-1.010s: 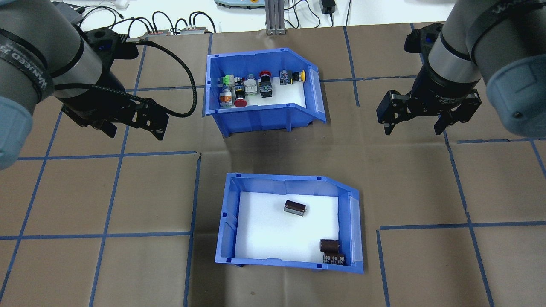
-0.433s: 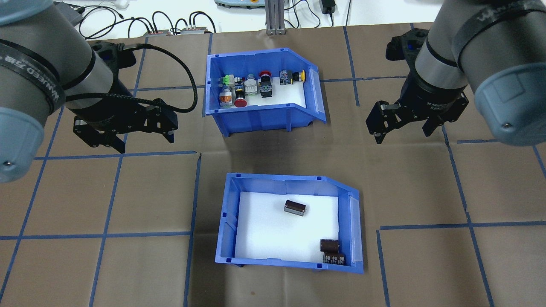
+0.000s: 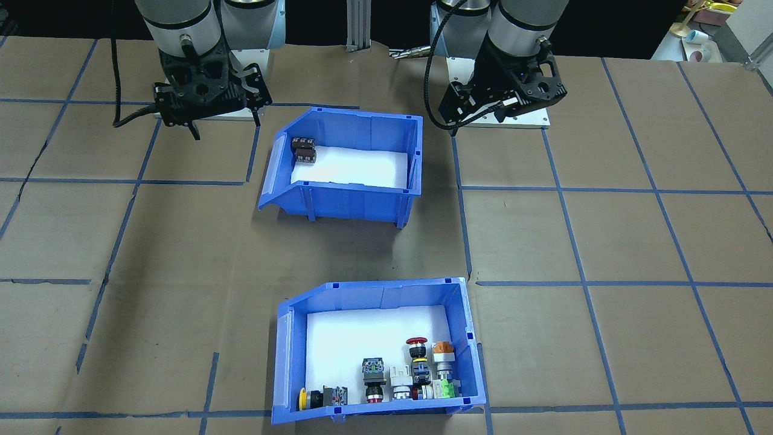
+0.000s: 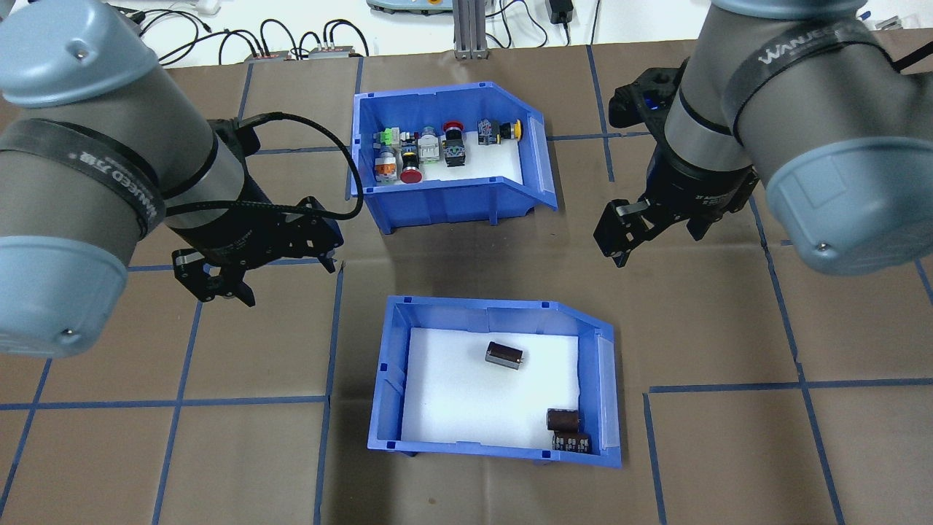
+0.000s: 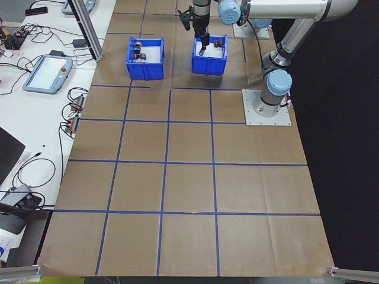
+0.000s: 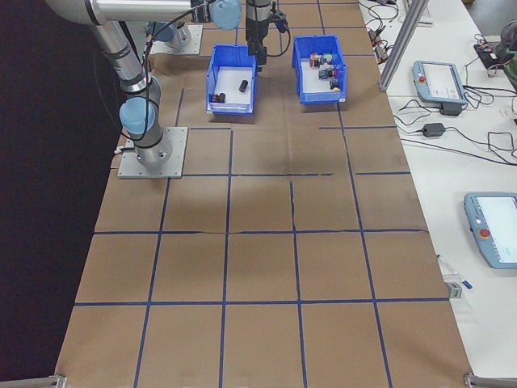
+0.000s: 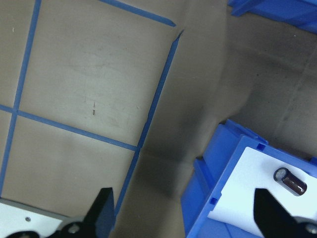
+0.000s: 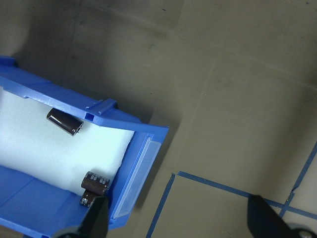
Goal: Place battery box in front
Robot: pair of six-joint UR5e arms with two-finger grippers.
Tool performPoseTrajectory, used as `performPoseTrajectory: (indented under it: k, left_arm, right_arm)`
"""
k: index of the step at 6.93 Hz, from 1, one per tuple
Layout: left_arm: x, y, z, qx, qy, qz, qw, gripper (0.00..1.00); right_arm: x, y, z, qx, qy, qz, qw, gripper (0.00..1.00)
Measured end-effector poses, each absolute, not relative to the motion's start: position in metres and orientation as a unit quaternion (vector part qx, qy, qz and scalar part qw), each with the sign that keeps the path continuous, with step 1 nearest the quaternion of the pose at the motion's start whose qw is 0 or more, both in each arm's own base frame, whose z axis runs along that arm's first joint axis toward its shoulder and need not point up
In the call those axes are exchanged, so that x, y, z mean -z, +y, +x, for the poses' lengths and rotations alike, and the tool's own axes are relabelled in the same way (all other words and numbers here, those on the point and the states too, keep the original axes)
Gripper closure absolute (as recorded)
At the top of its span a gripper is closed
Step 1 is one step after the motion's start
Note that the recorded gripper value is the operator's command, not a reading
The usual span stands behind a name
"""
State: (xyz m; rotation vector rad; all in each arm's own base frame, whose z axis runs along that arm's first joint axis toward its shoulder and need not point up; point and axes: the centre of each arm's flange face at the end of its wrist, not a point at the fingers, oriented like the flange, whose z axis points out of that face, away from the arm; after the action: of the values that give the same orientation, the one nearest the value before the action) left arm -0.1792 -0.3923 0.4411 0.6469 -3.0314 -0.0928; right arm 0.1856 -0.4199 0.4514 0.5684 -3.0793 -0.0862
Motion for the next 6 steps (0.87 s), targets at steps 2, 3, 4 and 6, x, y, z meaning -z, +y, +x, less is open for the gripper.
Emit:
performPoseTrajectory:
  k: [2,3,4,6]
  left_arm:
    - [-0.43,-0.368,-0.223,0.037,-0.947,0.319,0.013,0.01]
    - [-0.416,-0.349,-0.245,0.053,-0.916,0.398,0.007,0.01]
    - [-0.399,-0.329,-0.262,0.083,-0.877,0.474,0.01,0.01]
    - [-0.371,-0.304,-0.277,0.13,-0.803,0.582,0.002,0.01]
  right_arm:
    - [-0.448,-0.419,0.199,0.029,-0.969,0.245,0.005,0.0]
    - [-0.444,-0.43,0.202,0.025,-0.954,0.3,0.004,0.0]
    - [-0.439,-0.453,0.206,0.02,-0.933,0.359,0.004,0.0]
    - [-0.439,-0.518,0.22,0.009,-0.895,0.446,0.005,0.0]
